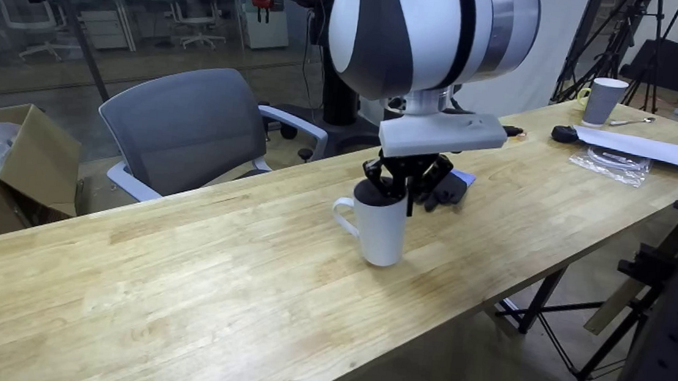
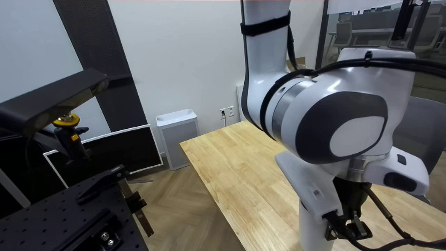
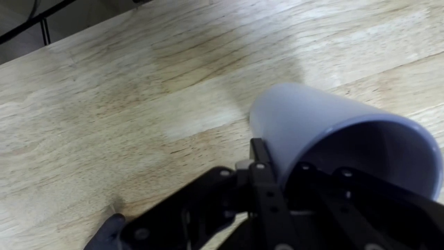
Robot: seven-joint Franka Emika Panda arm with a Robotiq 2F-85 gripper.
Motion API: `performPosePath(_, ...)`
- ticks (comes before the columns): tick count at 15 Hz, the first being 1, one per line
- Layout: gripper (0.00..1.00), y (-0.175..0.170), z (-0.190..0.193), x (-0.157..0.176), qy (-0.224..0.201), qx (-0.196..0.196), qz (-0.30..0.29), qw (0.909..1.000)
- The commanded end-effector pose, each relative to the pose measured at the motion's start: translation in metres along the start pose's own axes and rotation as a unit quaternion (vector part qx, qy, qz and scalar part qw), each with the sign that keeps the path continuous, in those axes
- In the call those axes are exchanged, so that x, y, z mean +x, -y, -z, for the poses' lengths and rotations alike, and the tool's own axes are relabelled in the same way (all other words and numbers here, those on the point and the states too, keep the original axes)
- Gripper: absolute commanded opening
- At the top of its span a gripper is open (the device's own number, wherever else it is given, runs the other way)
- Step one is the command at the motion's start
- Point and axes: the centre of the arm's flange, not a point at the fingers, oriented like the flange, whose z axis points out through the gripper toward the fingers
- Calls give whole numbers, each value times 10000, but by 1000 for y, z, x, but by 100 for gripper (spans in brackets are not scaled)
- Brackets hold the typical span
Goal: Put the mug towards the edge of the table
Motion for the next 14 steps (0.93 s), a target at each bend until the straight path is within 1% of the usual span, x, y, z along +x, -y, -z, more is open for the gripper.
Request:
performPosePath(1, 3, -6, -2, -6, -29, 80, -108, 9999)
performPosePath(7, 3, -13, -19, -16, 52, 54, -141, 9999)
performPosePath(14, 3, -18, -20, -16, -15, 96, -211, 9997)
